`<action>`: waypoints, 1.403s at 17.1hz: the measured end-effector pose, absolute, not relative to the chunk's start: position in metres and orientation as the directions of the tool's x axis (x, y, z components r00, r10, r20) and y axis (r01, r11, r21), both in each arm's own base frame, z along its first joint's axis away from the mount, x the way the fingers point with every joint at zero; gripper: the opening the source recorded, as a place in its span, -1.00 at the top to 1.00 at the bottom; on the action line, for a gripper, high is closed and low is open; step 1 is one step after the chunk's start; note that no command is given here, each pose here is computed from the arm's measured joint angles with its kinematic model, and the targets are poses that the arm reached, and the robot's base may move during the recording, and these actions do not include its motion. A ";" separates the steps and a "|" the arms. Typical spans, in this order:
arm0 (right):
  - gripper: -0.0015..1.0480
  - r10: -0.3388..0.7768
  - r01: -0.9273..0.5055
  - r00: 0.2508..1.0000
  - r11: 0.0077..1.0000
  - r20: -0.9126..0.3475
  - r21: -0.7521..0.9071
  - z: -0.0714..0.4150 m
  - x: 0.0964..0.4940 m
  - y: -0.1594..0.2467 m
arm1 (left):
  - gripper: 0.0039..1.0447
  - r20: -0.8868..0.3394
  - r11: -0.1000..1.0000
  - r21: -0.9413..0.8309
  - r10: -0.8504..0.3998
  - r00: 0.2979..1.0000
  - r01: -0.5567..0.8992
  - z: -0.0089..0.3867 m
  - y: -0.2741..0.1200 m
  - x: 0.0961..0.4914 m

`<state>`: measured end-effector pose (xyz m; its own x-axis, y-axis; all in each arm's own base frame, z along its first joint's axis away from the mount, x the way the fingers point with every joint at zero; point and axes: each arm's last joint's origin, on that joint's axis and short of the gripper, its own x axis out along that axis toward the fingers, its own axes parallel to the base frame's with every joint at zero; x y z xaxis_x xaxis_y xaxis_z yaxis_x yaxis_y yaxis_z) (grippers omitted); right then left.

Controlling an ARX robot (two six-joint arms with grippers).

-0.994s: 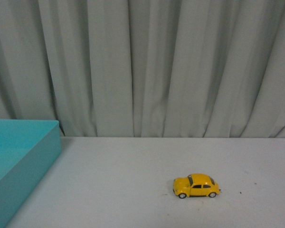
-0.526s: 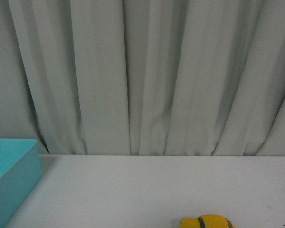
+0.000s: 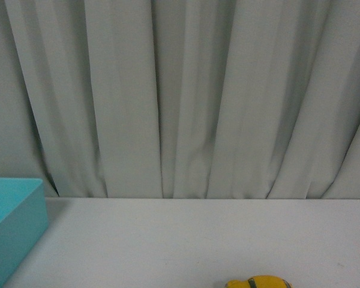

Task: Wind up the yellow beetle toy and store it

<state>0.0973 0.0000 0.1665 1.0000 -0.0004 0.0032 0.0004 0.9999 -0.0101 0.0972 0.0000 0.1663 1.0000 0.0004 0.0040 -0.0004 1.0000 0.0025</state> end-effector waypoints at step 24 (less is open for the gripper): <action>-0.87 0.239 -0.245 0.969 0.893 -0.063 -0.376 0.279 0.330 0.014 | -0.88 0.004 1.000 0.002 0.000 1.000 0.000 0.166 0.000 0.097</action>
<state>0.3301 0.0139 0.2787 0.9689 0.2391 -0.0635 -0.2451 0.8935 -0.3763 0.0972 0.0000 0.1663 1.0000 0.0004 0.0044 -0.0004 1.0000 0.0025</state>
